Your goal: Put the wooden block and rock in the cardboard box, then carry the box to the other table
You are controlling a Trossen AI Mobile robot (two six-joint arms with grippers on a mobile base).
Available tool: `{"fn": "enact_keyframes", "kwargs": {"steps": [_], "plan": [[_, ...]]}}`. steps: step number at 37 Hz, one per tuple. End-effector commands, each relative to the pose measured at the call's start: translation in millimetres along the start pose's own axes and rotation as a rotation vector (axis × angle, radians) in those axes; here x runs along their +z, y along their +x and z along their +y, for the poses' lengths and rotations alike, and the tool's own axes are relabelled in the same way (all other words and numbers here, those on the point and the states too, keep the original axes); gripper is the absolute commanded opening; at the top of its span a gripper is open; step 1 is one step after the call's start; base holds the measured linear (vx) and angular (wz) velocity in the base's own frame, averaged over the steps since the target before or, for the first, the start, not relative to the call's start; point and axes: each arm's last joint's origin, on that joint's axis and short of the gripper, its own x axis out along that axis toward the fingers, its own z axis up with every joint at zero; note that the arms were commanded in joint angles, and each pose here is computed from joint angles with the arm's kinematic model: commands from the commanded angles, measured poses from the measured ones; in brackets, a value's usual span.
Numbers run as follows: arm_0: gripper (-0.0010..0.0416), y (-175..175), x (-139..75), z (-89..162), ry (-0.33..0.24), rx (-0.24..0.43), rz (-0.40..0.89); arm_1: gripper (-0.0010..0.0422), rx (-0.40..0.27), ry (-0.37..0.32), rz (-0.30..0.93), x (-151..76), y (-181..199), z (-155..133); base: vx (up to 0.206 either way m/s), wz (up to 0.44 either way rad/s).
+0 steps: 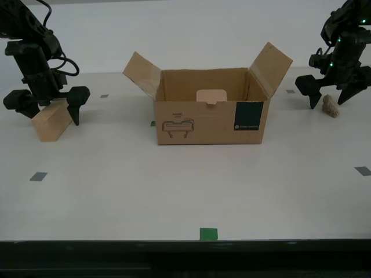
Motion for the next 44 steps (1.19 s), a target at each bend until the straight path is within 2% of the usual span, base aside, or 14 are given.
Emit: {"fn": "enact_keyframes", "kwargs": {"steps": [1,7,19,27,33,44], "plan": [[0.0366,1.2,-1.3,0.2,-0.011,0.0,0.009,0.04,-0.001,0.0,0.02,-2.4,1.9,-0.2,0.0,0.0],[0.037,1.2,-1.2,0.3,-0.01,0.0,0.008,0.04,-0.001,0.001,0.022,-2.7,1.9,-0.4,0.0,0.0],[0.032,1.2,-1.1,0.2,-0.01,0.0,0.007,0.0388,-0.001,-0.007,0.037,-4.1,1.9,-0.5,0.0,0.0],[0.0285,1.2,-1.1,0.3,-0.01,0.003,0.006,0.0302,-0.001,-0.01,0.042,-4.5,1.8,-0.7,0.0,0.0],[0.0263,1.2,-0.7,2.0,-0.003,0.06,-0.004,0.023,-0.001,-0.014,0.041,-4.5,1.8,-0.8,0.0,0.0],[0.0206,1.2,-0.3,1.9,-0.002,0.061,-0.008,0.0132,-0.001,-0.016,0.041,-4.4,1.8,-0.8,0.0,0.0]]}}
